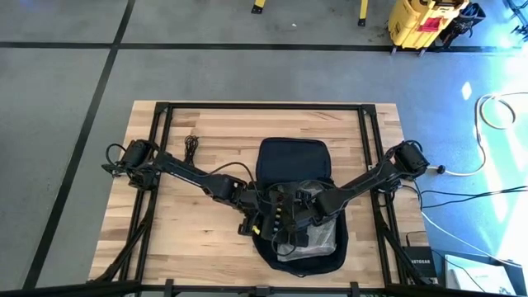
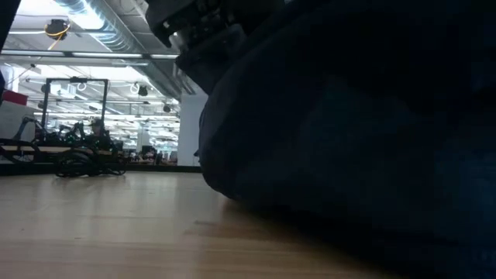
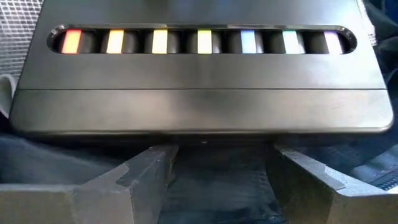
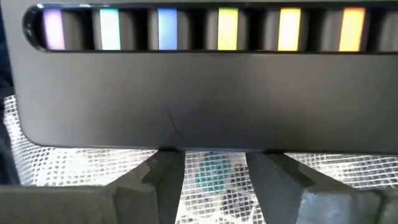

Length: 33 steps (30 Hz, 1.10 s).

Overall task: Unpack backpack
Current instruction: Remove the black medicine organizer from the black backpack

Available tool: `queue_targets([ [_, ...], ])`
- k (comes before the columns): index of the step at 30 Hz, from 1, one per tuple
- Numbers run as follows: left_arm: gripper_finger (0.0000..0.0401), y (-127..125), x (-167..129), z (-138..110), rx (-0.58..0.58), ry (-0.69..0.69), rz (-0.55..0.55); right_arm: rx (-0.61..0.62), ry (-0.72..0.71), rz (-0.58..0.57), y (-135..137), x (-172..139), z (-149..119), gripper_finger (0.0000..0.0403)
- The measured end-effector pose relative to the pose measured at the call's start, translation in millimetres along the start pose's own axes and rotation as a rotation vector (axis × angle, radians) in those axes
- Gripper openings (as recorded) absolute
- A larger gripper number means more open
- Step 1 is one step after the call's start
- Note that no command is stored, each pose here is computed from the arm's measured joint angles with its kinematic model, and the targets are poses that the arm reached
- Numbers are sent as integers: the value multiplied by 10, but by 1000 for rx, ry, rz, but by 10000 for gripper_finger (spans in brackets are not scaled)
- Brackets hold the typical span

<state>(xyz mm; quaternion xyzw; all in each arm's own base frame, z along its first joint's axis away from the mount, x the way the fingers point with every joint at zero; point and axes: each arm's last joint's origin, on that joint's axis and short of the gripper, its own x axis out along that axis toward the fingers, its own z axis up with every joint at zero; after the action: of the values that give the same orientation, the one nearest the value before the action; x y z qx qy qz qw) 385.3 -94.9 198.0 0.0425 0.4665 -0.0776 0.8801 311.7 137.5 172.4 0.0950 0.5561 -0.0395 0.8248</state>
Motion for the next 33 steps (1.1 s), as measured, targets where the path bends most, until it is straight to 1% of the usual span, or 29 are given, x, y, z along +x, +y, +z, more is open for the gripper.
queue_targets([
  [4,237,4,-44,45,8,8,17,2,5,-4,2,-13,6,154],
  [14,237,10,-56,38,10,25,34,-6,11,-33,42,-149,104,154],
  [25,237,-48,-184,133,33,60,75,-6,-2,-36,62,-204,156,154],
  [28,237,-46,-192,121,32,77,83,-24,-6,-51,83,-285,211,154],
  [31,237,-42,-197,78,27,122,87,-21,-46,-51,106,-325,265,154],
  [33,237,-41,-203,72,10,128,90,-25,-55,-56,111,-341,282,154],
])
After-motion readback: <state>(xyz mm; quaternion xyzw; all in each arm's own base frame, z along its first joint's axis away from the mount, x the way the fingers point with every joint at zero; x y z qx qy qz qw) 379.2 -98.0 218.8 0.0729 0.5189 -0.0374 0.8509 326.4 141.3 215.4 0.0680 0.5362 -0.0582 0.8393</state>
